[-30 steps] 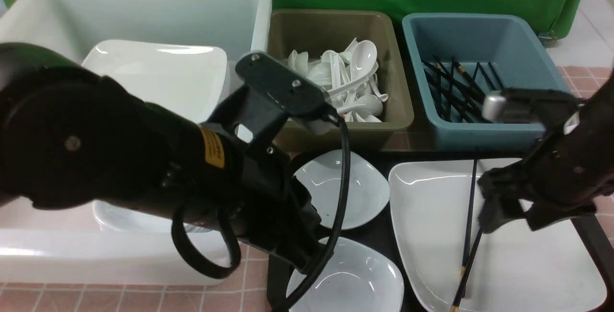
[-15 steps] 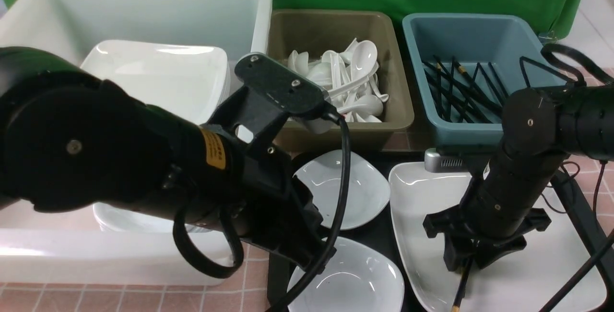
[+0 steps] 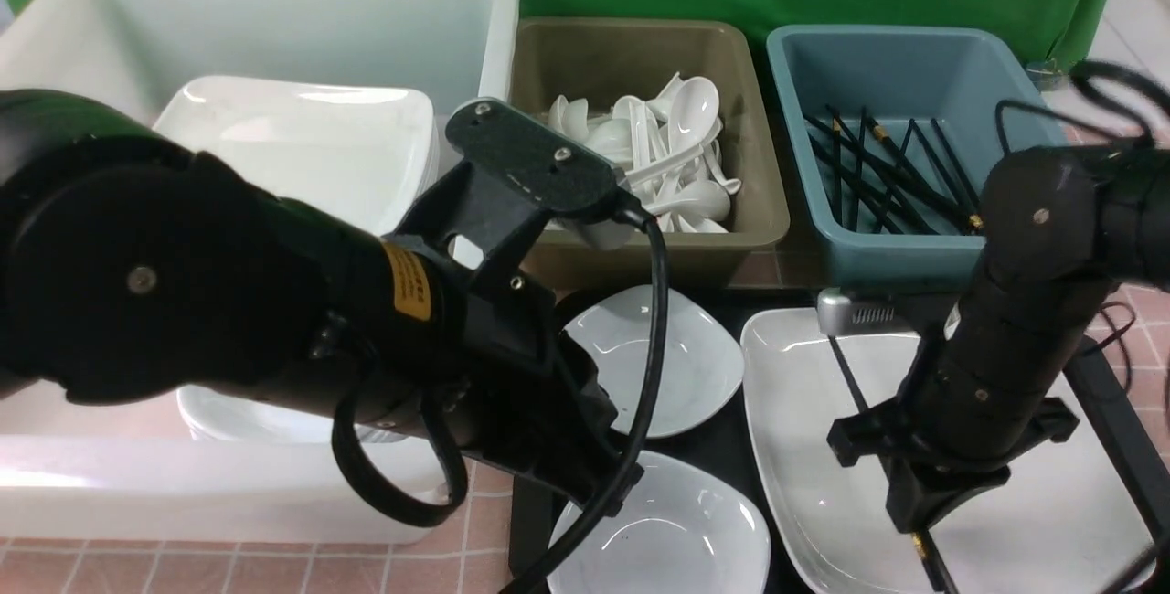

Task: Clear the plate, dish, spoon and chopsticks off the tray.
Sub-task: Use the right arm to grab a pair of chopsticks from the plate, then use the right arm to put the chopsticks into the small storage box on the right

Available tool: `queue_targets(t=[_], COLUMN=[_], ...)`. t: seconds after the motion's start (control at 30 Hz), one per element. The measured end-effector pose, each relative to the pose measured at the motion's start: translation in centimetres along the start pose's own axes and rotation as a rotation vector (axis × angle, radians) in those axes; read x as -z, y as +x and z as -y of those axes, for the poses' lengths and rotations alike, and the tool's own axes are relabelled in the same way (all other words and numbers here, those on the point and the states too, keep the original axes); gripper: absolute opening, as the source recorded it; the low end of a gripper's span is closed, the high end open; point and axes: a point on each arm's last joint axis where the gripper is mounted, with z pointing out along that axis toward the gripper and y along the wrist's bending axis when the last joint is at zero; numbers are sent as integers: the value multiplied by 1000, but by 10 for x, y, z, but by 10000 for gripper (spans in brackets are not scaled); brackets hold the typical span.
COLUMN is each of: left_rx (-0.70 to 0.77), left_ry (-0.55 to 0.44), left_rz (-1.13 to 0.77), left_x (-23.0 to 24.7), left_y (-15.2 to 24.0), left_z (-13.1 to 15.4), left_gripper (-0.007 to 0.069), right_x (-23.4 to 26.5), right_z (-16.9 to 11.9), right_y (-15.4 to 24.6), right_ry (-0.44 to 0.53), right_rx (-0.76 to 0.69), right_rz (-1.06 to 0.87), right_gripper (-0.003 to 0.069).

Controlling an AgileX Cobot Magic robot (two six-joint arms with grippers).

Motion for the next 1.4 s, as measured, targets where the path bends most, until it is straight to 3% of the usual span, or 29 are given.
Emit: queue_targets(t=[0.3, 0.53, 0.7, 0.97, 1.2, 1.4], left_rx=[0, 3, 18, 55, 97, 133], left_ry=[-8, -12, -20, -27, -11, 5], left_rz=[64, 104, 192, 300, 302, 306], left_x=[0, 1, 2, 4, 4, 4], left_y=[-6, -9, -17, -27, -27, -27], left_z=[-1, -1, -2, -3, -2, -1], left_gripper=[-3, -3, -3, -3, -3, -3], right_x=[28, 59, 102, 124, 94, 64], right_z=[5, -7, 2, 62, 119, 152], right_y=[5, 1, -25, -80, -117, -129], right_ry=[-40, -176, -280, -531, -763, -883], right_rx=[41, 137, 121, -95, -337, -527], right_rz=[36, 12, 191, 349, 352, 298], right_gripper=[97, 97, 97, 97, 97, 97])
